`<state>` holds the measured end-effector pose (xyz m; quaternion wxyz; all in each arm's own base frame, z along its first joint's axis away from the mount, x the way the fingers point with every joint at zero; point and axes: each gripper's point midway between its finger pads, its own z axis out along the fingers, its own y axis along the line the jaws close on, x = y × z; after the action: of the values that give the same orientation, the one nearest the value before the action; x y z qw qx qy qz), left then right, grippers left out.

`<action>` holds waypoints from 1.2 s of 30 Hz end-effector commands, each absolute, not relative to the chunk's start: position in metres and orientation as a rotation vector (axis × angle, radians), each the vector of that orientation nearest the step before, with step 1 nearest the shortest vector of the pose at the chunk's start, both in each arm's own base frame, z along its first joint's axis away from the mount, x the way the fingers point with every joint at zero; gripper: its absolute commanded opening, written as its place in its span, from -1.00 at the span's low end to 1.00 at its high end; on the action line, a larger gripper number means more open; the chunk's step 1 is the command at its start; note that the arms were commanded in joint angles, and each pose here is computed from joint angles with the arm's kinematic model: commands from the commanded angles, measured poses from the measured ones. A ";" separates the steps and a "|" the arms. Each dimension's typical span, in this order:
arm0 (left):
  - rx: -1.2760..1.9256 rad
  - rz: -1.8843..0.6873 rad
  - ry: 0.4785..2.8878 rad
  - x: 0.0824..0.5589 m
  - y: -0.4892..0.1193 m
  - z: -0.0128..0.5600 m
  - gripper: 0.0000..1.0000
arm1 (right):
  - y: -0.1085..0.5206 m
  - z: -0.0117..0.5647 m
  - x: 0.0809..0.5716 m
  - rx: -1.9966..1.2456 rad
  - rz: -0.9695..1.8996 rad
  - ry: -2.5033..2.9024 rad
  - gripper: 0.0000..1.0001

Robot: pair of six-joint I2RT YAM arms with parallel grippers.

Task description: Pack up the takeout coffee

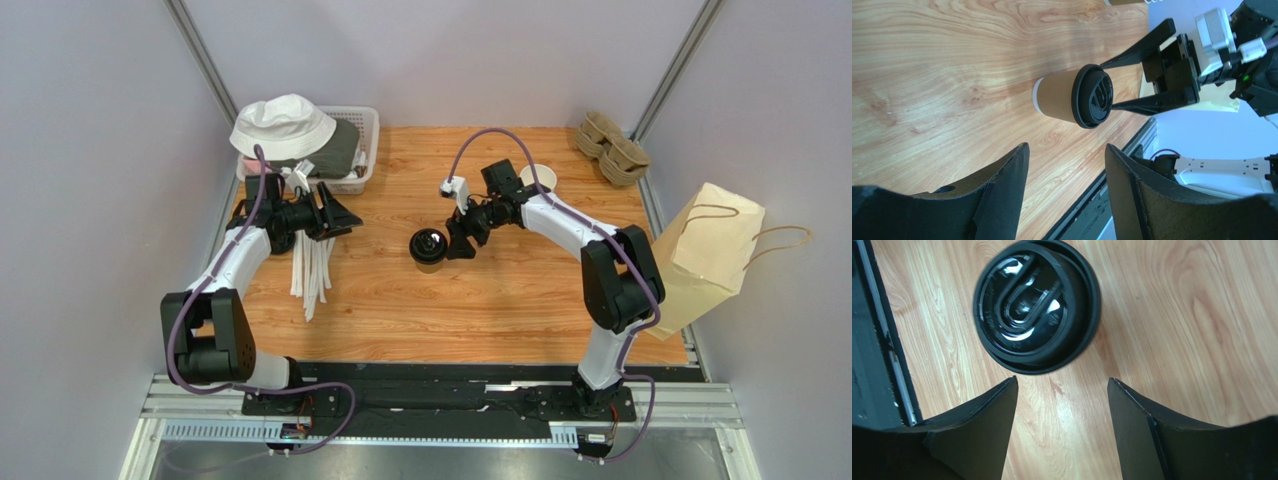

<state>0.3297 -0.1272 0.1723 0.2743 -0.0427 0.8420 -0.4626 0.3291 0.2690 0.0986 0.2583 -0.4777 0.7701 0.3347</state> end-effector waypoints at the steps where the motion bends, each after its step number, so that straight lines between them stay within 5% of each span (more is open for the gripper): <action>1: -0.087 -1.197 2.192 0.333 -0.112 0.192 0.32 | 0.290 0.112 0.334 -1.470 0.872 1.837 0.39; 9: -0.121 -1.168 2.168 0.339 -0.096 0.196 0.32 | 0.306 0.103 0.312 -1.591 0.903 1.778 0.35; 36: -0.258 -1.078 2.139 0.325 -0.054 0.196 0.32 | 0.410 0.094 0.355 -1.396 0.907 1.838 0.27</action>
<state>0.3334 -0.0590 0.1853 0.3365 -0.1132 0.8328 -0.4247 0.3310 0.3840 0.0790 0.2820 -0.5532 0.7048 0.3429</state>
